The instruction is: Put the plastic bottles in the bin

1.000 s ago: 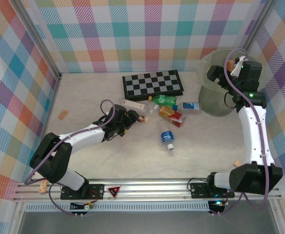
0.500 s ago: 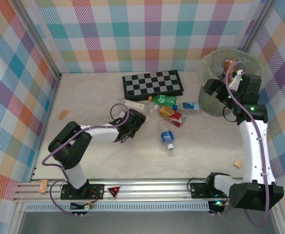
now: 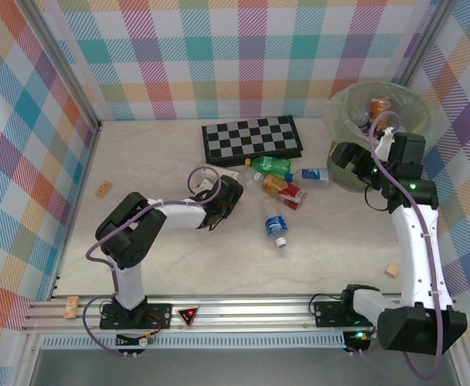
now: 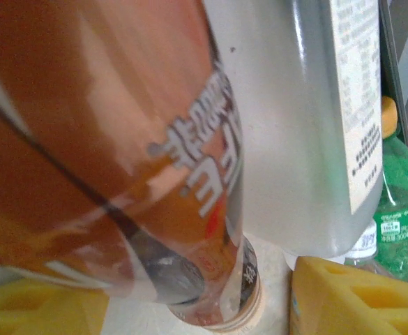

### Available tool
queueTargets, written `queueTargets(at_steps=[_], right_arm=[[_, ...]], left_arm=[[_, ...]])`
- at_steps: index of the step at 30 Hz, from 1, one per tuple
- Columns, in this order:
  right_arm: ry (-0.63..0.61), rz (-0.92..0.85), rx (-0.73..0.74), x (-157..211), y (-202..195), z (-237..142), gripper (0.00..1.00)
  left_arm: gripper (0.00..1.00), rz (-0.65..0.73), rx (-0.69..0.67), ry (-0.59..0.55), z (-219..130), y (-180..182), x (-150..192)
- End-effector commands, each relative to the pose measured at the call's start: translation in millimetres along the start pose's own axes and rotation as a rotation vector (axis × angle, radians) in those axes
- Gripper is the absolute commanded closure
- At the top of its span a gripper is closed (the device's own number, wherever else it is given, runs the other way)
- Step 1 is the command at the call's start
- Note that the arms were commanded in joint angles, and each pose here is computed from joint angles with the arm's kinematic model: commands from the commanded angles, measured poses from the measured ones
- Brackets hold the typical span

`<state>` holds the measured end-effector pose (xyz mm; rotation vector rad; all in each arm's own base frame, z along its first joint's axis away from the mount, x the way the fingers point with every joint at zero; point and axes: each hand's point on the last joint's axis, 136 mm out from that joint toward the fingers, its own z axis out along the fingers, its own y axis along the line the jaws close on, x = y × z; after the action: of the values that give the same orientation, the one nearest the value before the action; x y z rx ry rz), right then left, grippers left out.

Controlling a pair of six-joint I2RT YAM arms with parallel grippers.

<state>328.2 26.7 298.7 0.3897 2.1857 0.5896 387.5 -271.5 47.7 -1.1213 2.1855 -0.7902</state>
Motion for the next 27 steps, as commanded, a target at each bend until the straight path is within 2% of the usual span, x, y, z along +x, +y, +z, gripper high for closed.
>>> queueTargets(at_steps=[1,8,11,13,17,19,27], right_arm=[[0.018,0.008,-0.037,5,8,-2,0.00],[0.040,0.031,-0.049,10,8,3,0.00],[0.045,0.039,-0.057,11,9,3,0.00],[0.049,0.041,-0.064,12,10,4,0.00],[0.060,0.043,-0.066,15,10,5,0.00],[0.061,0.040,-0.060,16,9,4,0.00],[0.062,0.035,-0.049,18,7,1,0.01]], left_arm=[[0.36,-0.006,-0.002,-0.046,0,2,-4],[0.46,-0.001,-0.030,-0.066,0,14,-9],[0.57,-0.002,-0.038,-0.075,0,17,-12],[0.56,-0.003,-0.036,-0.074,0,17,-13],[0.38,0.003,-0.027,-0.060,6,15,-10],[0.37,-0.004,-0.024,-0.056,10,16,-9],[0.54,-0.007,-0.020,-0.040,19,20,-6]])
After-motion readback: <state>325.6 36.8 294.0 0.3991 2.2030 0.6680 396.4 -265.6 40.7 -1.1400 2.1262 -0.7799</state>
